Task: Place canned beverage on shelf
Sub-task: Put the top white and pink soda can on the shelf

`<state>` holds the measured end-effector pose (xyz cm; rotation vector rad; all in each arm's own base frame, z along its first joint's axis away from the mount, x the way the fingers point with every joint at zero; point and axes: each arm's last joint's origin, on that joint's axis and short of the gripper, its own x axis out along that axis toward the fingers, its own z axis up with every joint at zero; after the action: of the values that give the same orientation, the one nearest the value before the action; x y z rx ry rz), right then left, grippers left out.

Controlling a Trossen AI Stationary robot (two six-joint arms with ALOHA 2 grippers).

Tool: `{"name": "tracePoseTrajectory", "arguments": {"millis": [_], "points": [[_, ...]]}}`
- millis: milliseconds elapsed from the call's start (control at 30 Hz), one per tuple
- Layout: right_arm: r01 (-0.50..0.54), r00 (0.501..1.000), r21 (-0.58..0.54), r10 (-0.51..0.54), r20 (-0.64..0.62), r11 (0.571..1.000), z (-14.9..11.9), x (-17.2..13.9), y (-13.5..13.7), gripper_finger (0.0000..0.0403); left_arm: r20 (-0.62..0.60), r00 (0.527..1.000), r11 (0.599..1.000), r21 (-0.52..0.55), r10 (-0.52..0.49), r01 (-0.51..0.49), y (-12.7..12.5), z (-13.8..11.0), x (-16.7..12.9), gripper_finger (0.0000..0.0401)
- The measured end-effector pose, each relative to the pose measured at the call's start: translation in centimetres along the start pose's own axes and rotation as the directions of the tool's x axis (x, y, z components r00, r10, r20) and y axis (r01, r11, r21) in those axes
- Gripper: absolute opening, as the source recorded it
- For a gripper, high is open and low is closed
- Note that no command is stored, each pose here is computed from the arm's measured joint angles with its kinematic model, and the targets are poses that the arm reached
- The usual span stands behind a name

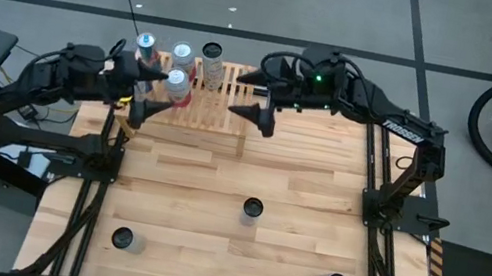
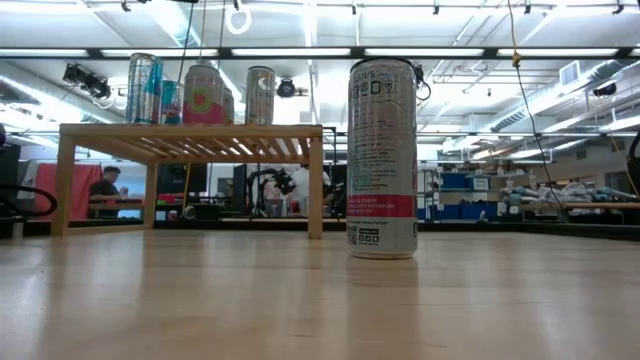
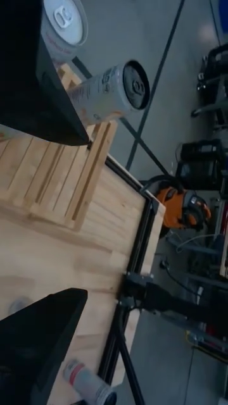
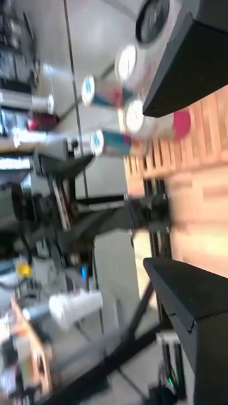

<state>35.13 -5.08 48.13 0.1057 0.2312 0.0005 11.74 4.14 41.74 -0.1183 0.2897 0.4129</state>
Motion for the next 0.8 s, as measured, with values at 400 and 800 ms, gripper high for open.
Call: {"name": "tracePoseTrajectory", "arguments": {"millis": [400, 800], "points": [[-0.279, 0.953, -0.006, 0.276, -0.127, 0.96, -1.8, 0.8, 6.0, 0.0391, -0.02, 0.999, 0.999, -0.029, -0.041, 0.04, -0.6, -0.2, 0.3, 0.0389], [-0.034, 0.924, -0.16, -0.03, -0.382, 0.987, -7.0, 0.8, 15.6, 0.0391, -0.125, 0.991, 0.998, -0.059, -0.035, 0.028, -0.5, -1.2, 0.2, 0.0389]]}}
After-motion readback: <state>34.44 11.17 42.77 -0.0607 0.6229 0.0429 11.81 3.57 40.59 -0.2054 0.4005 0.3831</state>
